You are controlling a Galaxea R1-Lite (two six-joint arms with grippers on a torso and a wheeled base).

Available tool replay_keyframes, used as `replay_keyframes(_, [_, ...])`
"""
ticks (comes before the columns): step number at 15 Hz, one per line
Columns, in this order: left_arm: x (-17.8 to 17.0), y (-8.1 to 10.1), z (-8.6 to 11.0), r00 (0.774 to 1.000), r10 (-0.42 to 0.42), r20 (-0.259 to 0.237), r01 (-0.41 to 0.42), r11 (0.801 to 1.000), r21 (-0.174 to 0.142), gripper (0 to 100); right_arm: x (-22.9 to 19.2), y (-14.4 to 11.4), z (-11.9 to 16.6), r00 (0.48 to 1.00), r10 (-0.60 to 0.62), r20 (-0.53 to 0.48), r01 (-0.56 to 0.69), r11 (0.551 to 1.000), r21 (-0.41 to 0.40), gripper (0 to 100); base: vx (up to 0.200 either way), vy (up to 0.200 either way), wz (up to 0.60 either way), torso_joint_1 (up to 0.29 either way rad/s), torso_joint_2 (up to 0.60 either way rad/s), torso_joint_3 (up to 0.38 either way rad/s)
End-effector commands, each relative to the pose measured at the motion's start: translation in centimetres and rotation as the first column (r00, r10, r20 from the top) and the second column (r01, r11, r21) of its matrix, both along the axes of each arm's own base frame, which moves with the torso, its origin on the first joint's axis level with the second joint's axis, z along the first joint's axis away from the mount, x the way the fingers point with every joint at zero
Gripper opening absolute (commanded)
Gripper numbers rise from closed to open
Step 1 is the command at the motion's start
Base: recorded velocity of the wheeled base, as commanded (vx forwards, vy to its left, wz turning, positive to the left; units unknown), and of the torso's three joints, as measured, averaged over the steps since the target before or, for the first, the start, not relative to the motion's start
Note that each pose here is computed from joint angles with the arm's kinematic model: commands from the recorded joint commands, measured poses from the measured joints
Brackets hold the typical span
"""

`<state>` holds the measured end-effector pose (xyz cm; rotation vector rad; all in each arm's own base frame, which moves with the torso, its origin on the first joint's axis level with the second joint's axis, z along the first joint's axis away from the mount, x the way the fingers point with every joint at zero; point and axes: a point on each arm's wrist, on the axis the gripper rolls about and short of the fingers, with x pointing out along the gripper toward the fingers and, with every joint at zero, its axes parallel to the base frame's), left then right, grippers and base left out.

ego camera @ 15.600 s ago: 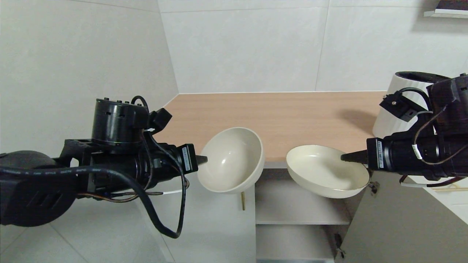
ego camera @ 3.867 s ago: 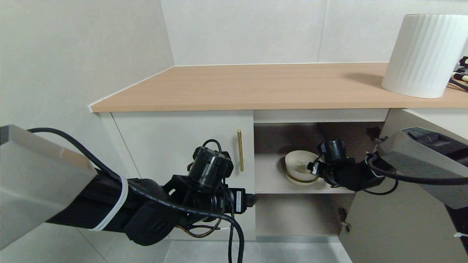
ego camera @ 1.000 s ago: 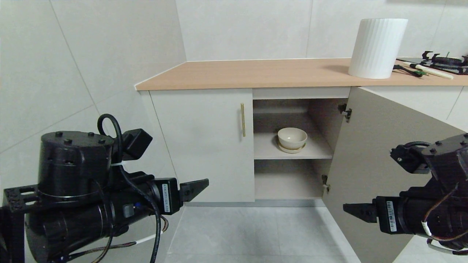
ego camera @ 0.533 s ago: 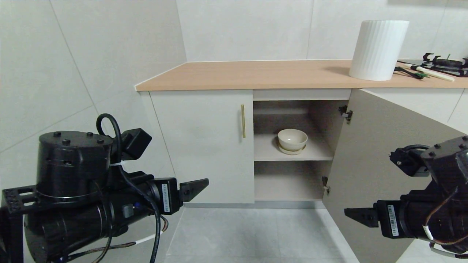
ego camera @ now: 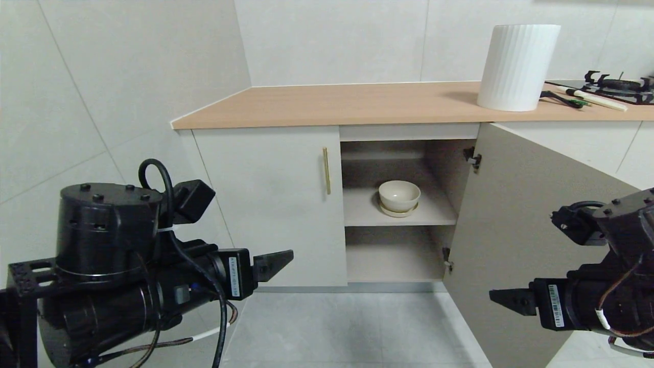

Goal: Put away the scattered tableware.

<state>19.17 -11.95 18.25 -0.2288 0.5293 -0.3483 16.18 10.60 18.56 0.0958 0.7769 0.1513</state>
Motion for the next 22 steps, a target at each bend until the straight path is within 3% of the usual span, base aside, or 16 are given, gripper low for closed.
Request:
replay_keyframes(1, [0.1,0.0,0.0,1.000,0.002,0.001,-0.002,1.000,0.000,100,0.0,0.1,-0.1,1.000,0.002,-0.002,-0.002,1.000,-0.001,100,0.000,0.000,0.00,0.000,0.00,0.000])
replay_keyframes(5, [0.1,0.0,0.0,1.000,0.004,0.000,-0.004,1.000,0.001,100,0.0,0.0,0.0,1.000,0.008,-0.001,-0.008,1.000,-0.009,100,0.000,-0.200,0.00,0.002,0.00,0.006])
replay_keyframes(10, [0.1,0.0,-0.1,1.000,0.002,-0.003,-0.002,1.000,0.002,100,-1.6,-2.2,0.7,0.997,0.032,-0.071,-0.042,0.990,-0.135,100,0.000,-0.200,0.00,0.005,0.00,0.000])
replay_keyframes(14, [0.1,0.0,-0.2,1.000,0.002,-0.007,-0.002,1.000,0.005,100,-2.5,-4.4,1.3,0.989,0.006,-0.146,-0.040,0.972,-0.233,100,0.000,0.000,0.00,0.000,0.00,0.000])
replay_keyframes(17, [0.2,-0.1,-0.3,1.000,0.002,-0.010,-0.002,1.000,0.007,100,-1.9,-7.0,1.9,0.980,-0.133,-0.148,0.082,0.946,-0.313,100,0.000,0.000,0.00,0.000,0.00,0.000])
replay_keyframes(18, [0.2,-0.1,-0.3,1.000,0.002,-0.010,-0.002,1.000,0.007,100,-0.7,-8.8,2.1,0.963,-0.237,-0.125,0.183,0.922,-0.342,100,0.000,0.000,0.00,0.000,0.00,0.000])
replay_keyframes(22, [0.2,-0.1,-0.3,1.000,0.002,-0.010,-0.002,1.000,0.007,100,1.5,-12.0,2.1,0.924,-0.380,-0.038,0.343,0.870,-0.354,100,0.000,0.000,0.00,0.000,0.00,0.000])
